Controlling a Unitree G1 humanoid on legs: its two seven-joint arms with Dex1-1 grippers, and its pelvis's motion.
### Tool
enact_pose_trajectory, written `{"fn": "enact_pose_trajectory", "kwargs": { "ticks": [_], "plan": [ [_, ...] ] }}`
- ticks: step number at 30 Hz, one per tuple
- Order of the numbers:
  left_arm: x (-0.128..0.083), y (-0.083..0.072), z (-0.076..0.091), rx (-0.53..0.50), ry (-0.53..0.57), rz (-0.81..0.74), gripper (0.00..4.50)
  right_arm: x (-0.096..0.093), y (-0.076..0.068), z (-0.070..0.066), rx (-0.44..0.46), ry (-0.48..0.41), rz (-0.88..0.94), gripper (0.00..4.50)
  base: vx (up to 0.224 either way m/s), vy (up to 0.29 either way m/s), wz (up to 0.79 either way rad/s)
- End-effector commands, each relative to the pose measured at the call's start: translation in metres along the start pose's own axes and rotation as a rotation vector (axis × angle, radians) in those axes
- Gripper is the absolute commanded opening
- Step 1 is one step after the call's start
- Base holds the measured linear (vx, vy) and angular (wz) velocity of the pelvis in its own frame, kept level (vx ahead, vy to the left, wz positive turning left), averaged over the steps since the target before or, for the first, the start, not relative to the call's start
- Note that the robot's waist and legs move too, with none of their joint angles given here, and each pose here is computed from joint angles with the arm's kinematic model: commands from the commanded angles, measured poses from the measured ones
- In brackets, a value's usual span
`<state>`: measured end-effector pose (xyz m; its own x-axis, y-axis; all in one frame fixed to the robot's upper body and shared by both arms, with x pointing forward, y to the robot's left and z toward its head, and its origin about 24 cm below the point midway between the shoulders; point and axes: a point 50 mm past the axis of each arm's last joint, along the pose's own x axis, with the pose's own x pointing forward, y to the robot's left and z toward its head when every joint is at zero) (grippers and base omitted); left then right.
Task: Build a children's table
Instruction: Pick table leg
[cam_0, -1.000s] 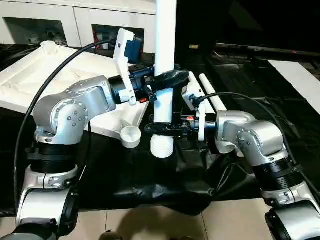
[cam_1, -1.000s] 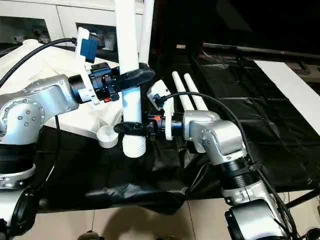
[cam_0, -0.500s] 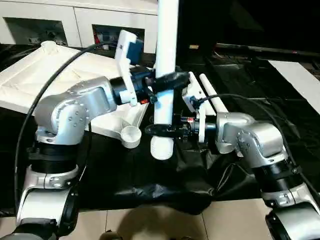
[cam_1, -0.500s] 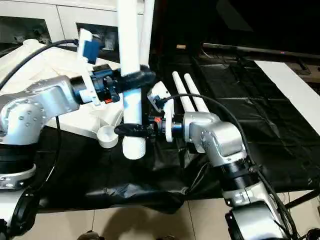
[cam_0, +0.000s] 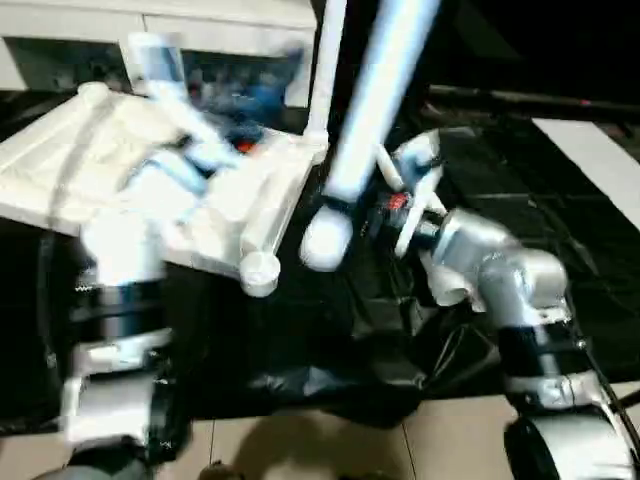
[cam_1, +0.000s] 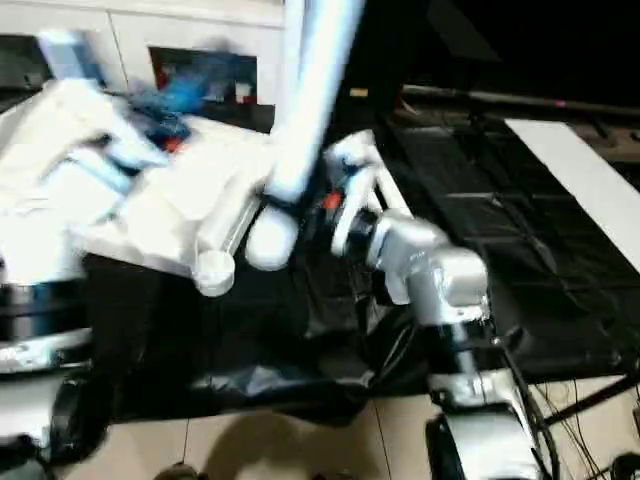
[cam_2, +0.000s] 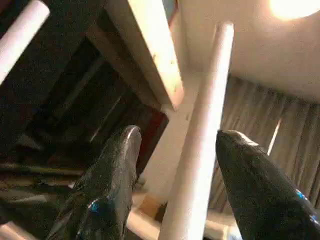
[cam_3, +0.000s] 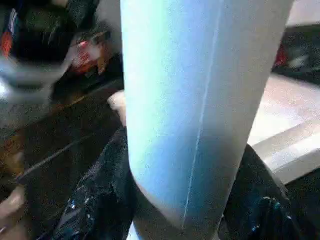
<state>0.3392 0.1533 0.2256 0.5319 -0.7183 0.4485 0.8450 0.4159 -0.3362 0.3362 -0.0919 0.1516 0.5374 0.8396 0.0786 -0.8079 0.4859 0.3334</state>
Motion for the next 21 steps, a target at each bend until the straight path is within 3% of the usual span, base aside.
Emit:
{"fn": "enact_pose_trajectory", "kwargs": {
  "ticks": [1, 3, 4, 5, 6, 12, 14, 21],
  "plan": [
    [-0.008, 0.014, -0.016, 0.168, 0.254, 0.069, 2.77, -0.004, -0.012, 0.003, -0.077, 0.011, -0.116, 1.84, 0.0, 0.0, 0.0],
    [-0.029, 0.035, -0.031, 0.443, 0.628, 0.159, 2.77, -0.008, -0.018, -0.003, -0.137, 0.06, -0.191, 1.84, 0.0, 0.0, 0.0],
    [-0.037, 0.041, -0.035, 0.521, 0.735, 0.168, 2.77, -0.009, -0.019, -0.004, -0.145, 0.068, -0.207, 1.84, 0.0, 0.0, 0.0],
    [-0.061, 0.053, -0.042, 0.666, 1.0, 0.136, 2.77, -0.011, -0.02, -0.006, -0.133, 0.066, -0.212, 1.84, 0.0, 0.0, 0.0],
    [-0.069, 0.057, -0.043, 0.694, 1.078, 0.119, 2.77, -0.012, -0.019, -0.007, -0.129, 0.066, -0.209, 1.84, 0.0, 0.0, 0.0],
    [-0.079, 0.065, -0.034, 0.76, 1.262, 0.067, 2.77, -0.016, -0.018, -0.007, -0.127, 0.059, -0.214, 1.84, 0.0, 0.0, 0.0],
    [-0.081, 0.073, -0.032, 0.793, 1.372, 0.051, 2.77, -0.017, -0.019, -0.008, -0.125, 0.055, -0.224, 1.84, 0.0, 0.0, 0.0],
    [-0.086, 0.092, -0.041, 0.859, 1.507, 0.078, 2.77, -0.019, -0.017, -0.014, -0.131, 0.058, -0.235, 1.84, 0.0, 0.0, 0.0]
  ]
}}
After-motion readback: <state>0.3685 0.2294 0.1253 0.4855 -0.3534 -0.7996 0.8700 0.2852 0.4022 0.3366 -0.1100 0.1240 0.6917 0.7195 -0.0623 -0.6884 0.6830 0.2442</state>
